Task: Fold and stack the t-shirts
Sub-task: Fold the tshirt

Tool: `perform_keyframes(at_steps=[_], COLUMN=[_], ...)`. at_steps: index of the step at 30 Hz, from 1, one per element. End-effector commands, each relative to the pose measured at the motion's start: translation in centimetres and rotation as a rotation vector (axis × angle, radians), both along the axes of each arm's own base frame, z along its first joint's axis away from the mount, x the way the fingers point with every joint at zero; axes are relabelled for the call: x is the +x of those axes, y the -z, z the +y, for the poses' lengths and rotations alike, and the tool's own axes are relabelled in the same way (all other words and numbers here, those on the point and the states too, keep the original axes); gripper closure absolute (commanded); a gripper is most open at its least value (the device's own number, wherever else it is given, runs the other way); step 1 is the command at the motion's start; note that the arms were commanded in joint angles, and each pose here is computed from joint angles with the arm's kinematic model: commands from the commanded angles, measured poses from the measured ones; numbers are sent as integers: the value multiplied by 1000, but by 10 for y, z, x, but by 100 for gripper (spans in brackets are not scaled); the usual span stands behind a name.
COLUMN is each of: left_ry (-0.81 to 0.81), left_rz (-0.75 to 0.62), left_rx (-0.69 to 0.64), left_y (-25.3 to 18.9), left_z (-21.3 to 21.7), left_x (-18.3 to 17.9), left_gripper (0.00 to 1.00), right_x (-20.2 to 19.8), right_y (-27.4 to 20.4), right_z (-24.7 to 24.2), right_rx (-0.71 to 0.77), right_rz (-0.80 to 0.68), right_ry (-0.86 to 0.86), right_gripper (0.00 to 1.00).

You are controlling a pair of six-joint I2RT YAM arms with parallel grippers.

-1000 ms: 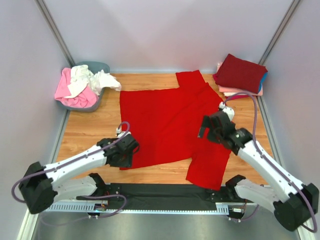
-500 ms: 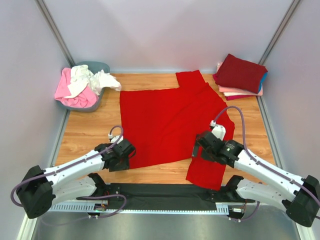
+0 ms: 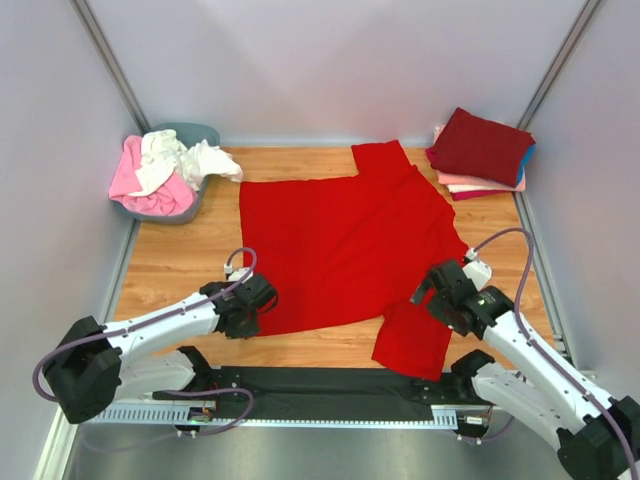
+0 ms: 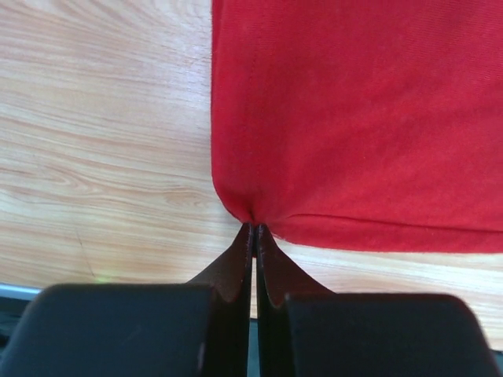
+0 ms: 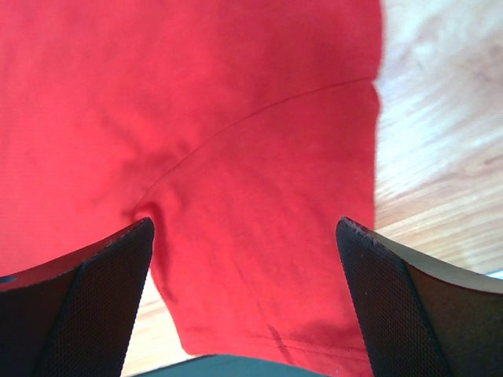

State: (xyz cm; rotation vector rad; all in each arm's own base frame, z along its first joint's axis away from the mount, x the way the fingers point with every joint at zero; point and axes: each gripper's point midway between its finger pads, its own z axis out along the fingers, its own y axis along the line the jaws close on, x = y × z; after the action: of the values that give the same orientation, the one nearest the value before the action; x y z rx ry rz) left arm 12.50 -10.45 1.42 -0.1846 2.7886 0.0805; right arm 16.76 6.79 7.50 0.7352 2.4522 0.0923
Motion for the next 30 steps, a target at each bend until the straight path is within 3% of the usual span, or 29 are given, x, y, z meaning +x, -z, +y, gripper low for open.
perform_keyframes(at_steps=[1,3,11,17,24,30], left_ry=[0,9,38,49,50,54], left_rz=[-59,-75,-85,-87,-78,-74], left_rx=[-30,-62,-84,-134,-116,-109], left_y=[-7,-8,-14,-16,-15,-18], left_z=[-4,-9,-16,-28,-26,-27], left_x=[11,13,18,20,20,22], left_gripper=[100,100,100,100,100,100], right_x=[-6,-14,-43,-81,-105,-107], right_y=[14,26,31,56,53,47], right_z=[-9,-9,-28,-2,7,5], right_rx=[71,143,85,159,89,90], right_rz=[101,165,239,412,485,447], right_ry=[82,127,214,128,1,-14], right_gripper=[1,3,8,15,17,33])
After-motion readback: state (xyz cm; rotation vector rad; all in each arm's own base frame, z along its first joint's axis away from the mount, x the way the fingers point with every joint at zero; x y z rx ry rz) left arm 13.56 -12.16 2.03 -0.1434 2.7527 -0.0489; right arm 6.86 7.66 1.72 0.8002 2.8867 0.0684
